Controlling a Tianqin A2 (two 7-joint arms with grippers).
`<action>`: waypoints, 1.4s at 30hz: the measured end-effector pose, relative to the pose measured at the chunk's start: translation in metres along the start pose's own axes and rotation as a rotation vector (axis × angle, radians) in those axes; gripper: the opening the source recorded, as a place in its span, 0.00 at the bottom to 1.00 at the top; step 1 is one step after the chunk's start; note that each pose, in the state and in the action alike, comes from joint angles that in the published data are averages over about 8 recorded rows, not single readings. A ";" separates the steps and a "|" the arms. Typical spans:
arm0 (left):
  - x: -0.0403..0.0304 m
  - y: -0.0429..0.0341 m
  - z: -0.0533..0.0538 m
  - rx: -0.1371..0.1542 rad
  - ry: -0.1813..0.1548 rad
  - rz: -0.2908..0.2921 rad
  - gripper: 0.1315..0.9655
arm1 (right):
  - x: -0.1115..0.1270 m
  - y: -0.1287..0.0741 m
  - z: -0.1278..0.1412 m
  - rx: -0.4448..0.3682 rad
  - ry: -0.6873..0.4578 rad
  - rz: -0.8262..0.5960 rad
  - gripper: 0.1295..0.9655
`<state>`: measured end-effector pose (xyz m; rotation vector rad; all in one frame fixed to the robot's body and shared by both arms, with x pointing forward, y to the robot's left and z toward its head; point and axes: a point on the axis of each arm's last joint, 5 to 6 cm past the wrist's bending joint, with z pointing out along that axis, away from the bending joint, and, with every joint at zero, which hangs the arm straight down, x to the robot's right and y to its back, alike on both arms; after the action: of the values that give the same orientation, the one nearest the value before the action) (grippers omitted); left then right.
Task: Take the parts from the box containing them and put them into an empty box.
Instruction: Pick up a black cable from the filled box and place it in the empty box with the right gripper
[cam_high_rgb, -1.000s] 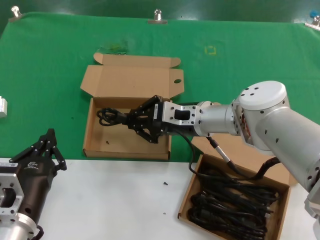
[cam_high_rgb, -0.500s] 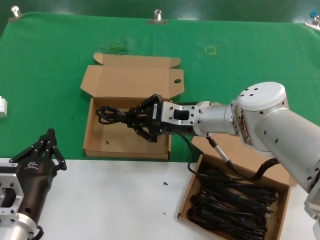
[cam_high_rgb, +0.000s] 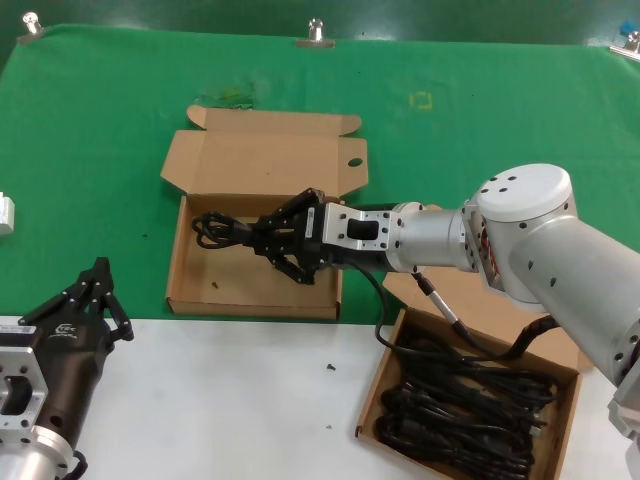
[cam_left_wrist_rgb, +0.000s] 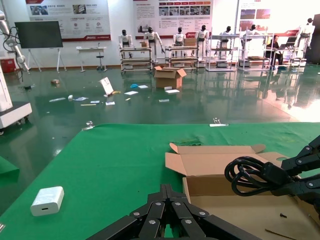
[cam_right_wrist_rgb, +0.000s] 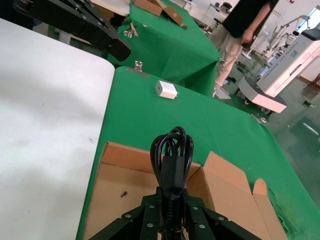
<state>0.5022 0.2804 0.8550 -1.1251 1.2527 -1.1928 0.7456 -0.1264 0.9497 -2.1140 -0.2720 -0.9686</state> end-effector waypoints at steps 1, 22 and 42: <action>0.0000 0.0000 0.000 0.000 0.000 0.000 0.01 | 0.000 0.000 0.000 0.000 0.000 0.000 0.08; 0.0000 0.0000 0.000 0.000 0.000 0.000 0.01 | 0.000 0.000 0.000 0.000 0.000 0.000 0.08; 0.0000 0.0000 0.000 0.000 0.000 0.000 0.01 | -0.013 0.001 0.008 -0.055 0.002 -0.019 0.08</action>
<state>0.5022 0.2804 0.8550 -1.1250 1.2527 -1.1928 0.7419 -0.1199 0.9363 -2.1633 -0.2680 -0.9998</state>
